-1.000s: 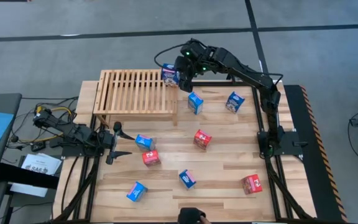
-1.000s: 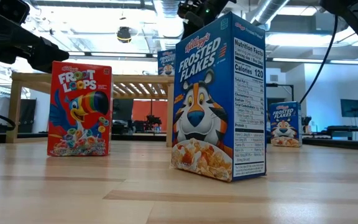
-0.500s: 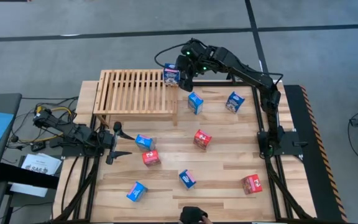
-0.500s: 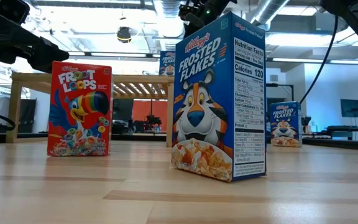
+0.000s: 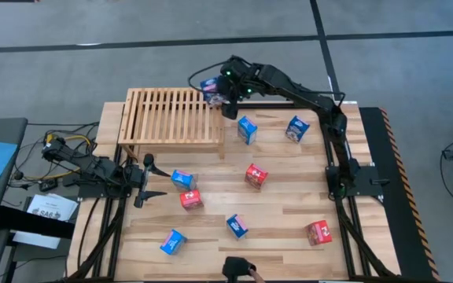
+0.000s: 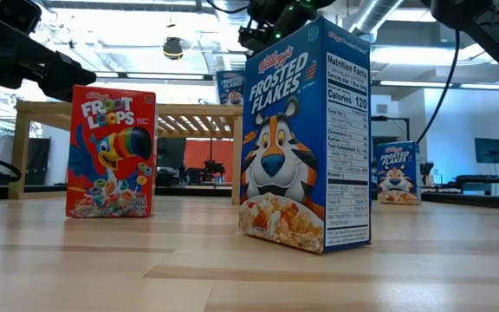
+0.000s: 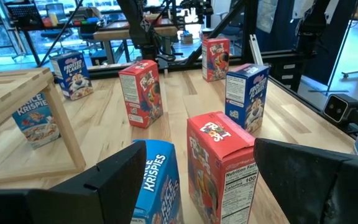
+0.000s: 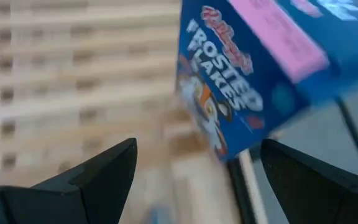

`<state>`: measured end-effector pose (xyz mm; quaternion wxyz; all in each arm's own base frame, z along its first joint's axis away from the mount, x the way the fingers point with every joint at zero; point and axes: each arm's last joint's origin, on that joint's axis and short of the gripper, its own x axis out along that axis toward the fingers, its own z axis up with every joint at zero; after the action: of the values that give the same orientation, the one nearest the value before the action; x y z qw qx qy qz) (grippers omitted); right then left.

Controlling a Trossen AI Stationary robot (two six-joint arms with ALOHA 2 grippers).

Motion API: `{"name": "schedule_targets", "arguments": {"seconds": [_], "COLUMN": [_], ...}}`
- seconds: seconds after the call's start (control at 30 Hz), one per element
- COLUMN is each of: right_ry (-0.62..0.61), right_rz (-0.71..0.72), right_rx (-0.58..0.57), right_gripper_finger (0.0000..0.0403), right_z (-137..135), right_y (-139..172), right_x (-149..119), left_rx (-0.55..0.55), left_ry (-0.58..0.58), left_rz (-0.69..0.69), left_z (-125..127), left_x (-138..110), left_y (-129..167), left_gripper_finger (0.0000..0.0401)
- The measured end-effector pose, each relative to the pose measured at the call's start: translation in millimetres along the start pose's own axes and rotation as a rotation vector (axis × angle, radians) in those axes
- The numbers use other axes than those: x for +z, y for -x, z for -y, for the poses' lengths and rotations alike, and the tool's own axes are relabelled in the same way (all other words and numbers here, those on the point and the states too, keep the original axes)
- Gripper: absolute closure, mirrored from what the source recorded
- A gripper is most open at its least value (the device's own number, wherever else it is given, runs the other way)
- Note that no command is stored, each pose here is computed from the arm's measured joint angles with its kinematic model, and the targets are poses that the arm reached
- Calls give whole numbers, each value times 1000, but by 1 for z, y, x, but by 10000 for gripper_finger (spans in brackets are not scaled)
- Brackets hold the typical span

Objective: Stack cereal on shelf
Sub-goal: Put the middle dark blue cereal box on the shelf

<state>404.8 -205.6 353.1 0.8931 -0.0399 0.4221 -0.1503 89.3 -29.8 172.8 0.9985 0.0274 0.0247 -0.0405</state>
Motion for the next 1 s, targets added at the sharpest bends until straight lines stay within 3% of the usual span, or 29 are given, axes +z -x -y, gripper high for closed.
{"name": "schedule_targets", "arguments": {"seconds": [1.0], "right_ry": [-10], "right_rz": [1], "right_rx": [42], "right_gripper_finger": [39], "right_z": [-10], "right_y": [-3], "right_x": [2], "left_rx": [0], "left_ry": [0], "left_rz": [0], "left_z": [0], "left_x": [0], "left_y": [0], "left_gripper_finger": [112]}}
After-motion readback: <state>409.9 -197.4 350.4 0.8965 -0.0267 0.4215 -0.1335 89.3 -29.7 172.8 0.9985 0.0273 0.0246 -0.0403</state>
